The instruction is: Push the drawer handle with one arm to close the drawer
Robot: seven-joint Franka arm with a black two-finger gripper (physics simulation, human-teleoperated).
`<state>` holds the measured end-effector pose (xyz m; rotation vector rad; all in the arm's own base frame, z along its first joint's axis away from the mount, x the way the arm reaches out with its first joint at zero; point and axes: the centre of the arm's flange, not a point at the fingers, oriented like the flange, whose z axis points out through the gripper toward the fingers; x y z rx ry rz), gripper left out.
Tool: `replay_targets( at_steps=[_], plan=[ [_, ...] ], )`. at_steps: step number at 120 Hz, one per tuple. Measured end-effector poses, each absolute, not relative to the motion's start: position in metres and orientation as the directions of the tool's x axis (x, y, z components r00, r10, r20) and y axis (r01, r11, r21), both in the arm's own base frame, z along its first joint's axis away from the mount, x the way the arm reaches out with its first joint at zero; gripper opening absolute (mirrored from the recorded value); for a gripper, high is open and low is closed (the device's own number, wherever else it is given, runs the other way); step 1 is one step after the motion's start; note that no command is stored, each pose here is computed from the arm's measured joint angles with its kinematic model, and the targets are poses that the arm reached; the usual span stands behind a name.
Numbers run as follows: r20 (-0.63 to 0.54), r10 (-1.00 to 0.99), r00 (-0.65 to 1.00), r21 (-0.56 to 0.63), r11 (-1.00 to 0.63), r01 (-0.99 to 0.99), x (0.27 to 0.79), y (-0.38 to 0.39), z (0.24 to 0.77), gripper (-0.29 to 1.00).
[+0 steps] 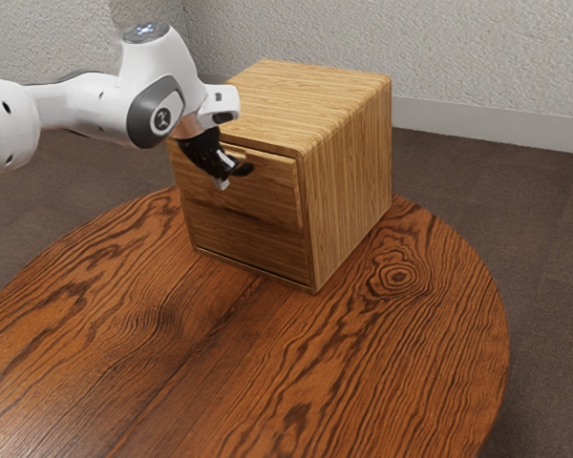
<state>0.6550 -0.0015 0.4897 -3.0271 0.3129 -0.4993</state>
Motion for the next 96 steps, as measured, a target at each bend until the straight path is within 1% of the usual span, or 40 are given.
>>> replay_targets(
  at_steps=[54,60,64,68,76,78,82,86,96],
  plan=[
    [0.320,-0.214,0.923,-0.091,-0.977,-0.195,0.666,0.002,0.493,-0.09],
    [0.321,-0.217,0.922,-0.080,-0.976,-0.202,0.659,-0.002,0.498,-0.07],
    [0.319,-0.219,0.922,-0.066,-0.976,-0.209,0.636,-0.009,0.506,-0.08],
    [0.320,-0.220,0.921,-0.051,-0.975,-0.215,0.606,-0.014,0.517,-0.08],
    [0.353,-0.223,0.909,-0.026,-0.973,-0.229,0.527,-0.021,0.556,-0.08],
    [0.371,-0.223,0.901,-0.025,-0.973,-0.230,0.510,-0.021,0.573,-0.07],
    [0.403,-0.227,0.887,-0.032,-0.972,-0.235,0.482,-0.022,0.607,0.01],
    [0.425,-0.227,0.876,-0.037,-0.972,-0.233,0.471,-0.020,0.642,0.08],
    [0.434,-0.233,0.870,-0.051,-0.971,-0.235,0.466,-0.022,0.711,0.27]
  ],
)
